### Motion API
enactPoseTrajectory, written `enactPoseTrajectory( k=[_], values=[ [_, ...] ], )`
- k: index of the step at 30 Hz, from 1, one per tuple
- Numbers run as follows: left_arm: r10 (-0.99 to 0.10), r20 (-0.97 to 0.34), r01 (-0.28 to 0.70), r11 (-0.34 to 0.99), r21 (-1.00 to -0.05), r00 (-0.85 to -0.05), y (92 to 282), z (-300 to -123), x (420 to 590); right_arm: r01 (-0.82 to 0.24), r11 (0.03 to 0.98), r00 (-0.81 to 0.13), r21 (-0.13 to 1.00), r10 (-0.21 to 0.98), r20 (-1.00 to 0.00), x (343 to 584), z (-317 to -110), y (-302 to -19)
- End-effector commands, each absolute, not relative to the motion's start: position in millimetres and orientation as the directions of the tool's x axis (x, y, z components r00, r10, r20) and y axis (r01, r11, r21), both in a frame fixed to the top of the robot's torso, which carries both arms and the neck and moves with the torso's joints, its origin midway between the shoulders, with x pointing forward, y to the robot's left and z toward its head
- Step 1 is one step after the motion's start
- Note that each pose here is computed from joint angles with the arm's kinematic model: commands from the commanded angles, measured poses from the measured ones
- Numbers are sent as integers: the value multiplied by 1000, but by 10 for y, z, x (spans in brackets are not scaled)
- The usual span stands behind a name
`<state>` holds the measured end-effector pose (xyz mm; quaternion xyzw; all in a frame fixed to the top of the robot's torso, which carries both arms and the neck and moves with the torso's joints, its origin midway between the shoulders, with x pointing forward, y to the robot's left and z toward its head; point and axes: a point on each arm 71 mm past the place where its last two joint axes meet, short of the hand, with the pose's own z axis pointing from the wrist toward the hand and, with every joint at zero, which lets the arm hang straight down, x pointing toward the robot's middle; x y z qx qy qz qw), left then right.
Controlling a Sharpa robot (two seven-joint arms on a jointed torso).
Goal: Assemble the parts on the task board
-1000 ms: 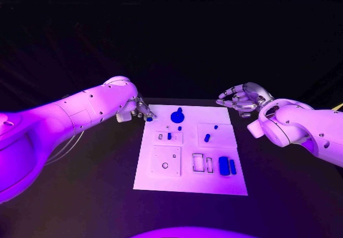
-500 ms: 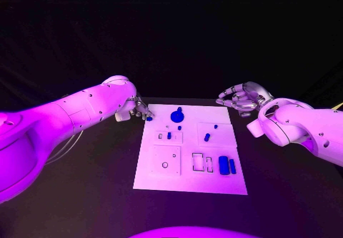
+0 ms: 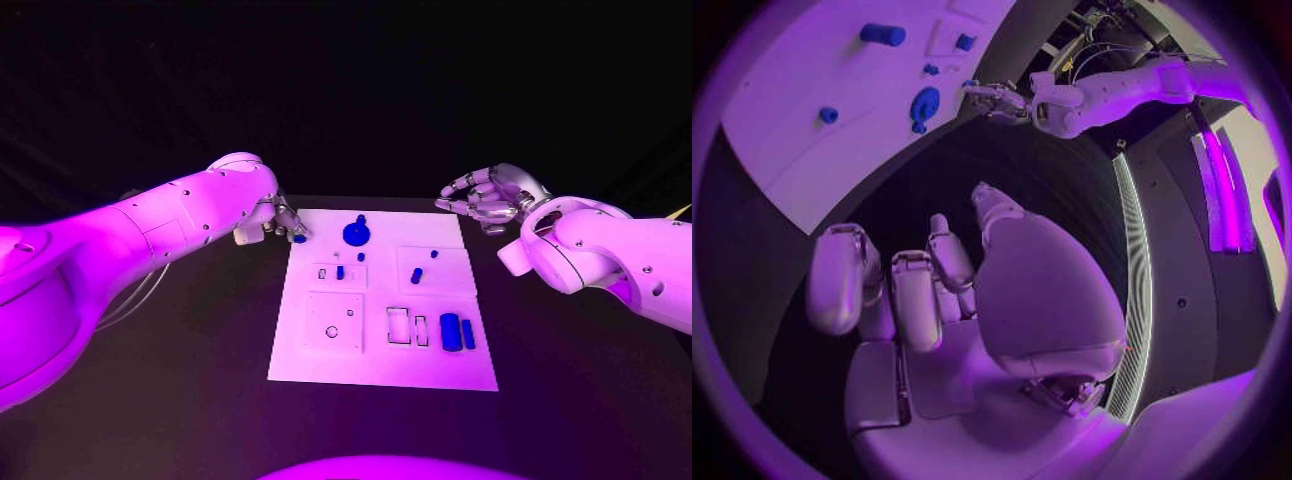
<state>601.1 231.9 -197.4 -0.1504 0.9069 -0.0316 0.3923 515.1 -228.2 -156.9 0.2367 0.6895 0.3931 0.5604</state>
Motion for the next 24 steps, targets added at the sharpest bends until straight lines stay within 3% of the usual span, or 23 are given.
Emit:
enactPoseTrajectory(
  k=[1, 24],
  values=[
    [-292, -703, -242, 955, -173, -649, 2297, -1976, 6015, -117, 579, -263, 807, 765, -587, 5146, -1569, -2274],
    [-288, -700, -238, 956, -171, -653, 2287, -1996, 6013, -117, 580, -262, 806, 765, -588, 5148, -1569, -2277]
  ],
)
